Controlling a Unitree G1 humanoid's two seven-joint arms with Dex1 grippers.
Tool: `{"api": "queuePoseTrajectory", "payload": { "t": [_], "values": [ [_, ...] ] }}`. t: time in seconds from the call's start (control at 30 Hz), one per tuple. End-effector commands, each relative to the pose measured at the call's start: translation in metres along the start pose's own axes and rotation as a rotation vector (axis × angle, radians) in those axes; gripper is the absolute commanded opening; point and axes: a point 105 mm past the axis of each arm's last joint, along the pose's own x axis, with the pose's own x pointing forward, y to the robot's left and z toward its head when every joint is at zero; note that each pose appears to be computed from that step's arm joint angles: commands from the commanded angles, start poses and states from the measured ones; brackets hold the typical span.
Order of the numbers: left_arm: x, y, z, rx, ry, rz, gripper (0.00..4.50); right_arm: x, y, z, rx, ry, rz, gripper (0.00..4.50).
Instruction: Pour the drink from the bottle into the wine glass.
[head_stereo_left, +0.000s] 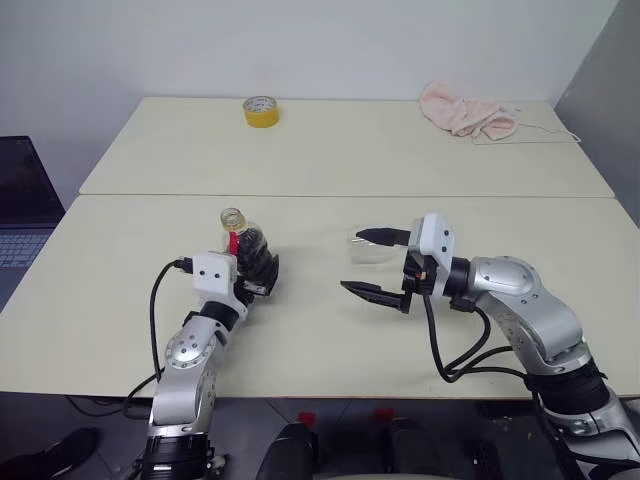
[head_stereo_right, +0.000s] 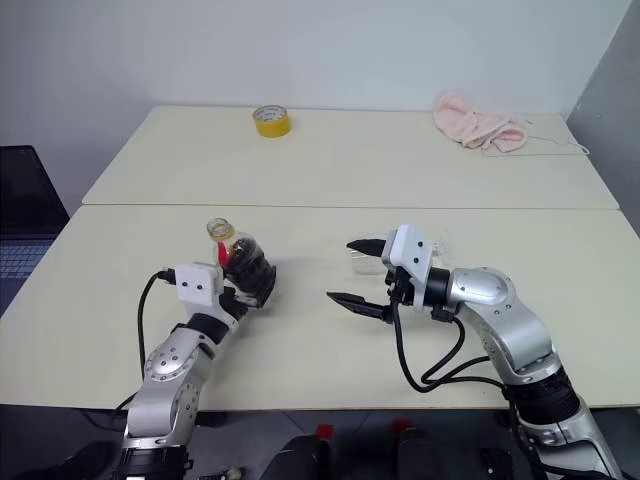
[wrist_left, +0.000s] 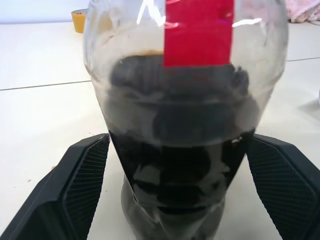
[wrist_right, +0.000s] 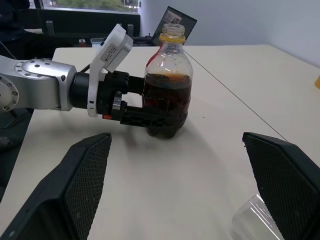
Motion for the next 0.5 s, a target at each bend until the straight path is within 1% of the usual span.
{"api": "queuePoseTrajectory", "payload": {
  "t": [0.03,0.3,0.5],
  "values": [
    [-0.006,-0.002,0.020,0.035,-0.076,0.010,4.47,-0.004,0.003,0.015,-0.041,-0.029,0.018,4.50],
    [-0.021,-0.005,0.021,0.054,-0.073,0.006,4.47,-0.012,0.002,0.011,-0.033,-0.004,0.019,4.50],
    [-0.036,0.002,0.019,0.070,-0.041,0.015,4.47,-0.018,0.000,0.011,-0.031,0.005,0.016,4.50]
  ]
}}
